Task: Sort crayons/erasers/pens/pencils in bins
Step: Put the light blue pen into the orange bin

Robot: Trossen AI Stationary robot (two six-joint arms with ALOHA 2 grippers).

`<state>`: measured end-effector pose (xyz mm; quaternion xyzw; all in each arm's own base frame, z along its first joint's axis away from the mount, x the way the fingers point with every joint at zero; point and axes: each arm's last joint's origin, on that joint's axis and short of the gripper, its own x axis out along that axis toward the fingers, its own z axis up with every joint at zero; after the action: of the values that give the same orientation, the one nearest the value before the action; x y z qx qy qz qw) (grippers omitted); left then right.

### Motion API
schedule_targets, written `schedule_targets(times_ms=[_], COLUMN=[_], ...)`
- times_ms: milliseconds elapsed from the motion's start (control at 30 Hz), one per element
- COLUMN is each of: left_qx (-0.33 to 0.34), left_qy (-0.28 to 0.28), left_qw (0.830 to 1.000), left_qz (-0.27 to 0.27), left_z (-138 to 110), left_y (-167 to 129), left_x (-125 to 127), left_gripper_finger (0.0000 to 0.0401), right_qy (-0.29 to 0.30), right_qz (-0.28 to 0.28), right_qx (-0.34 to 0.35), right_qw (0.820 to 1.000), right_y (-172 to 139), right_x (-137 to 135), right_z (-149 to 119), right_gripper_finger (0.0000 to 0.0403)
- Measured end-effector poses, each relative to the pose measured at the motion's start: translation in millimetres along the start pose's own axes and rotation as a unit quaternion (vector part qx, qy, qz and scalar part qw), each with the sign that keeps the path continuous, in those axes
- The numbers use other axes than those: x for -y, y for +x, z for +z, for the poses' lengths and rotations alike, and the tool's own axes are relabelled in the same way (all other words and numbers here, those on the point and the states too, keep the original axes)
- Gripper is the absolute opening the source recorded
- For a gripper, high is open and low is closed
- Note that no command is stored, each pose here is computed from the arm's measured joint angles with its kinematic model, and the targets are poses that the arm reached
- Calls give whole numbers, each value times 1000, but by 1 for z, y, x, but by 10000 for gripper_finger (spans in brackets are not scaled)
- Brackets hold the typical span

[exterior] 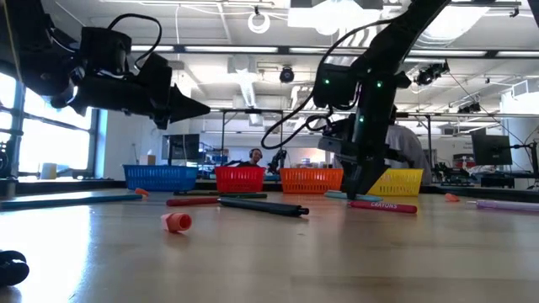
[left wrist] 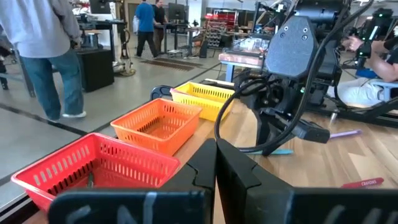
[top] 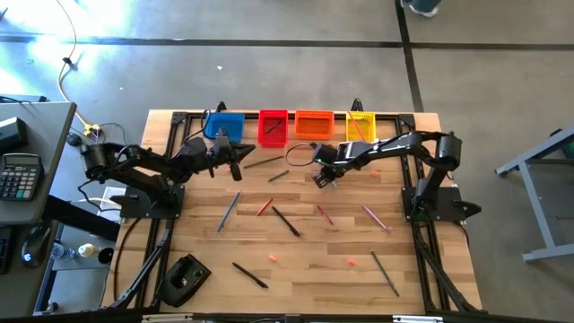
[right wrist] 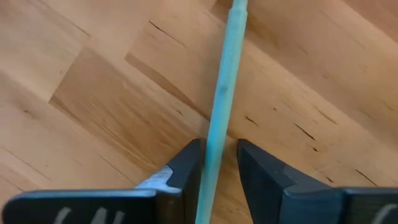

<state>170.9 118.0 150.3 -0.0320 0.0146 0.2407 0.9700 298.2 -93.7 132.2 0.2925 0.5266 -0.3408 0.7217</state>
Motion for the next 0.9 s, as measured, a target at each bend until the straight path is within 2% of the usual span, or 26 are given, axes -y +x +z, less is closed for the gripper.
schedule_targets(times_ms=[333,533,700,900], left_qx=[0,0,0,0], left_qy=[-2,-1,-6,-9], left_qw=[1000,1000,1000,1000], left_qz=[0,0,-1,-1], left_z=[0,0,0,0], left_y=[0,0,0,0], left_x=[0,0,0,0], left_gripper_finger=[0,0,0,0], right_qy=[-4,-14,-53,-115], right_qz=[-8,3,40,36], right_qx=[3,9,62,127], right_qw=[1000,1000,996,985], right_y=[1,-7,-39,-78], right_x=[1,-2,-12,-15], right_z=[0,3,24,65], right_gripper_finger=[19,12,13,13])
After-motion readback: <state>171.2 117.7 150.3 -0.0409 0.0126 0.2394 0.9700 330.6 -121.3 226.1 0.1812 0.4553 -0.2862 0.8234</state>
